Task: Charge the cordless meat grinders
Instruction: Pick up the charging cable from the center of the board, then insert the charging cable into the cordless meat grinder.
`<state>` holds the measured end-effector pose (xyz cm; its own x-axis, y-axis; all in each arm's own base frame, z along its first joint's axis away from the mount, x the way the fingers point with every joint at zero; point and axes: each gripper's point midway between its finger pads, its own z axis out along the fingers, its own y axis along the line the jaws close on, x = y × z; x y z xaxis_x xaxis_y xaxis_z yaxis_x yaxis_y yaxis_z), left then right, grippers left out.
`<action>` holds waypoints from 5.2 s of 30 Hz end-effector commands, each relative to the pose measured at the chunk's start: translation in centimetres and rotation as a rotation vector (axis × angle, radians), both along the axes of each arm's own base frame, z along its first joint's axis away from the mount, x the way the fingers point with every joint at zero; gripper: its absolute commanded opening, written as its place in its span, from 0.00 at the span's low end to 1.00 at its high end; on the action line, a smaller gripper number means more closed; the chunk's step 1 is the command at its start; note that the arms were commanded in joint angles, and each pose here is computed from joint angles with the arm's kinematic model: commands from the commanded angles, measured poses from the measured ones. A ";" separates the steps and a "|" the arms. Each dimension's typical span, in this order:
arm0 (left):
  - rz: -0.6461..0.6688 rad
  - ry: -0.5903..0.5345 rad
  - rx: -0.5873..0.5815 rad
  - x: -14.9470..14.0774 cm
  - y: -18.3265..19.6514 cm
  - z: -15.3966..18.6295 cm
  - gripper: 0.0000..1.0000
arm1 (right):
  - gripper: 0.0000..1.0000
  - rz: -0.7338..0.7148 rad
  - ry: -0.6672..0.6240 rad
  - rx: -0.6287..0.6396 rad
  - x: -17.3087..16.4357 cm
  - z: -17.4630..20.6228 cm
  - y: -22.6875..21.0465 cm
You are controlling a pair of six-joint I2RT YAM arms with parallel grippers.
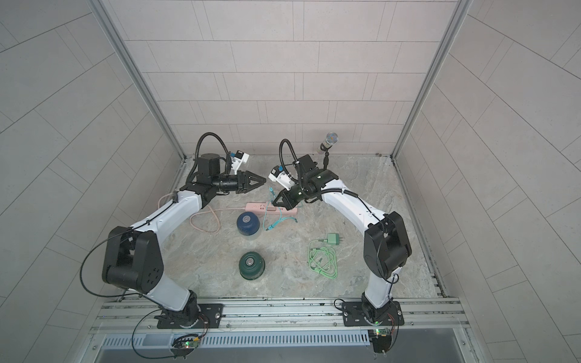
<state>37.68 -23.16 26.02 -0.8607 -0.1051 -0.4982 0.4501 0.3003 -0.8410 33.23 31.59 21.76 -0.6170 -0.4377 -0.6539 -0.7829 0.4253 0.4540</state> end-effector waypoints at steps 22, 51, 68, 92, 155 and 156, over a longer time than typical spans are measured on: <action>-0.145 -0.023 -0.052 -2.0 -2.0 -2.4 0.29 | 0.03 0.075 0.019 0.008 -0.7 0.1 1.1; 0.082 0.243 0.132 -0.9 0.0 -5.8 0.00 | 0.32 -0.035 -0.263 -0.049 1.1 0.7 1.6; 0.131 0.282 0.153 -1.1 0.4 -5.6 0.00 | 0.30 -0.119 -0.323 -0.079 2.5 -0.8 3.2; 0.126 0.278 0.146 -1.0 0.1 -5.5 0.00 | 0.23 -0.161 -0.292 -0.099 3.7 -1.9 3.5; 0.171 0.457 0.510 -5.2 10.0 -12.8 0.49 | 0.04 0.310 -0.343 -0.474 -5.2 -8.6 5.8; 0.169 0.458 0.513 -5.2 10.0 -13.0 0.49 | 0.04 0.306 -0.350 -0.482 -5.1 -8.6 5.9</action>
<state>32.49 -13.24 13.72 -0.9866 -0.1338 -0.0932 -0.0372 0.7414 -0.6701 27.94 37.22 13.01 -0.2139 -0.8405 -0.4978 -0.9695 0.2451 0.0028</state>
